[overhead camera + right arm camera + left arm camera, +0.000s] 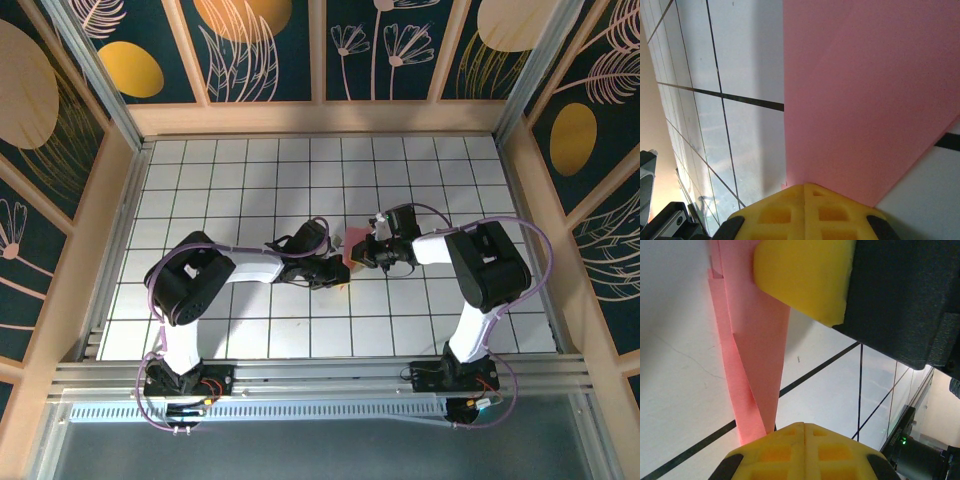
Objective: Fold a paper plane with a square sheet of paper (fold left side to right side)
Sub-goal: Fold the wing for the fifth time at the center of the table.
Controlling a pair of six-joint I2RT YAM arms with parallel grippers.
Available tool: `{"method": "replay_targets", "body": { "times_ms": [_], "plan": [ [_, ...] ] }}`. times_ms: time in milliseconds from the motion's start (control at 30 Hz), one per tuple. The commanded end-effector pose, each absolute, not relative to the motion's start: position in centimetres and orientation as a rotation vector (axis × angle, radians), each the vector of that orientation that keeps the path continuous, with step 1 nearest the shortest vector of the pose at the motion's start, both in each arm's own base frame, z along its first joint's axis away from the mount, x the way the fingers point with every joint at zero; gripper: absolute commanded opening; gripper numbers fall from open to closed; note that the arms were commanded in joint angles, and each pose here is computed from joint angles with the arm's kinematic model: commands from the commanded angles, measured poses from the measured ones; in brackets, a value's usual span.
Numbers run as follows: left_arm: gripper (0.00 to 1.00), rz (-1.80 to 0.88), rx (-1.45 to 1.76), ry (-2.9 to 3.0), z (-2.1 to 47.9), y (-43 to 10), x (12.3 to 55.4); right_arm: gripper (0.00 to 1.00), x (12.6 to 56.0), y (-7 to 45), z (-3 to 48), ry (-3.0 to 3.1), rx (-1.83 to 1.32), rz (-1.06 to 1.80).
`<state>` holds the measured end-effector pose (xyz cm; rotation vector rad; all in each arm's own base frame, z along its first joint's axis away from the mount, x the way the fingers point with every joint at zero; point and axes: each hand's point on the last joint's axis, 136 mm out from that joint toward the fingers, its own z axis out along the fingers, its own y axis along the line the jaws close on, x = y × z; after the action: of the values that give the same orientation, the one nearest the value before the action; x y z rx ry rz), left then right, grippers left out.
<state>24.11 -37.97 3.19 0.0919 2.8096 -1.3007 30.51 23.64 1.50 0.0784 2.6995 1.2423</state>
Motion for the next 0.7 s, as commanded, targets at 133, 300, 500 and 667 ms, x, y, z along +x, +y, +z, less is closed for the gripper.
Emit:
{"method": "replay_targets", "body": {
  "times_ms": [133, 300, 500, 667],
  "plan": [
    [0.0, -1.285, 0.085, 2.838, 2.4, -37.9, 23.8, 0.0, 28.2, 20.1, -4.8, 2.91, 0.186, 0.931],
    [0.0, -1.254, 0.075, 2.849, 2.1, -37.6, 23.8, 0.0, 28.2, 20.0, -4.9, 2.916, 0.183, 0.916],
    [0.0, -1.231, 0.067, 2.851, 2.0, -37.2, 23.8, 0.0, 28.2, 19.9, -5.0, 2.919, 0.187, 0.912],
    [0.0, -1.219, 0.062, 2.854, 1.8, -37.1, 23.8, 0.0, 28.2, 19.9, -5.0, 2.921, 0.186, 0.907]
  ]
}}
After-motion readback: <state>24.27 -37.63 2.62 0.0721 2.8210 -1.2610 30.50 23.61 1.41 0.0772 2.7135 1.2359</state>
